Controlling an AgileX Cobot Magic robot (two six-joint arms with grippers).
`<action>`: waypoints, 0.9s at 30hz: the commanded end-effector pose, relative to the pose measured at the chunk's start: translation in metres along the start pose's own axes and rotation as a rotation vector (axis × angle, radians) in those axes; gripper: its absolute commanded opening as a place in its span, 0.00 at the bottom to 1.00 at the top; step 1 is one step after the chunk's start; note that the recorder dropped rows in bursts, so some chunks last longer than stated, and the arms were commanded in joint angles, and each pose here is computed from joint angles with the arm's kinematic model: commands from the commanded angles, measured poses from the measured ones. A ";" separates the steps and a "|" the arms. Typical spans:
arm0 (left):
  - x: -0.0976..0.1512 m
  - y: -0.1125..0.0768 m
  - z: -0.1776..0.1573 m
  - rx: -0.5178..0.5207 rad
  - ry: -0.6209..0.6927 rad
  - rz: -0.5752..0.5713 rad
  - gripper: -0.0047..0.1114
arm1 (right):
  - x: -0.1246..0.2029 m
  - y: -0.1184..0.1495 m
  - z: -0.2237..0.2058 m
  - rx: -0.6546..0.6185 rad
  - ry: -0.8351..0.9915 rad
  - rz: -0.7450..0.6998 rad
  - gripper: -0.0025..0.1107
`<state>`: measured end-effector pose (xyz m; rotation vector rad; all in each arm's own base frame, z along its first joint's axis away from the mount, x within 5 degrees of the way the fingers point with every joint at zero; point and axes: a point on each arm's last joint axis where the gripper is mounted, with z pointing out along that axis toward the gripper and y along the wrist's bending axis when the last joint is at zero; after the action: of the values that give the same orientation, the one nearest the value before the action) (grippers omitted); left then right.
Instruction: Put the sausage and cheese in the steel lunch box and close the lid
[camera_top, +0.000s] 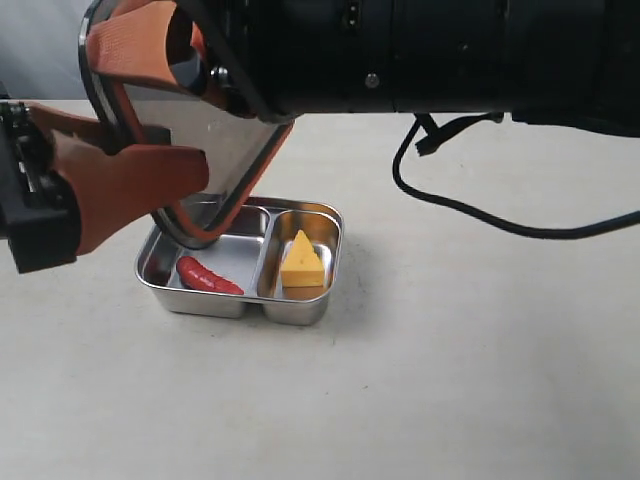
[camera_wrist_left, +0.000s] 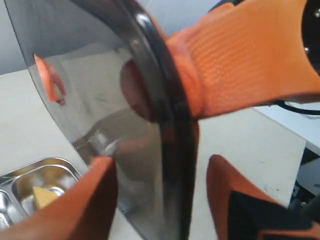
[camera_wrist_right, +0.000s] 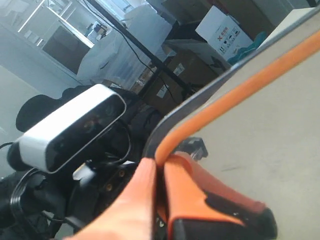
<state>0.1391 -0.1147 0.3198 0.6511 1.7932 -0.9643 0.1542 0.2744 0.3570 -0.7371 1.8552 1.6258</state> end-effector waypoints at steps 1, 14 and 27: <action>-0.001 -0.006 0.003 0.037 -0.004 0.048 0.13 | 0.000 0.008 0.000 -0.043 0.005 -0.010 0.02; 0.013 0.014 0.000 -0.144 0.198 0.513 0.04 | 0.013 0.002 -0.001 0.017 0.147 -0.098 0.04; 0.007 0.034 -0.005 -0.352 0.253 0.815 0.04 | 0.041 -0.011 -0.012 0.152 0.479 -0.060 0.53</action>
<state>0.1589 -0.0932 0.3043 1.1476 1.6333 -0.0732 0.1382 0.2650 0.3236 -1.1032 2.1680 1.3814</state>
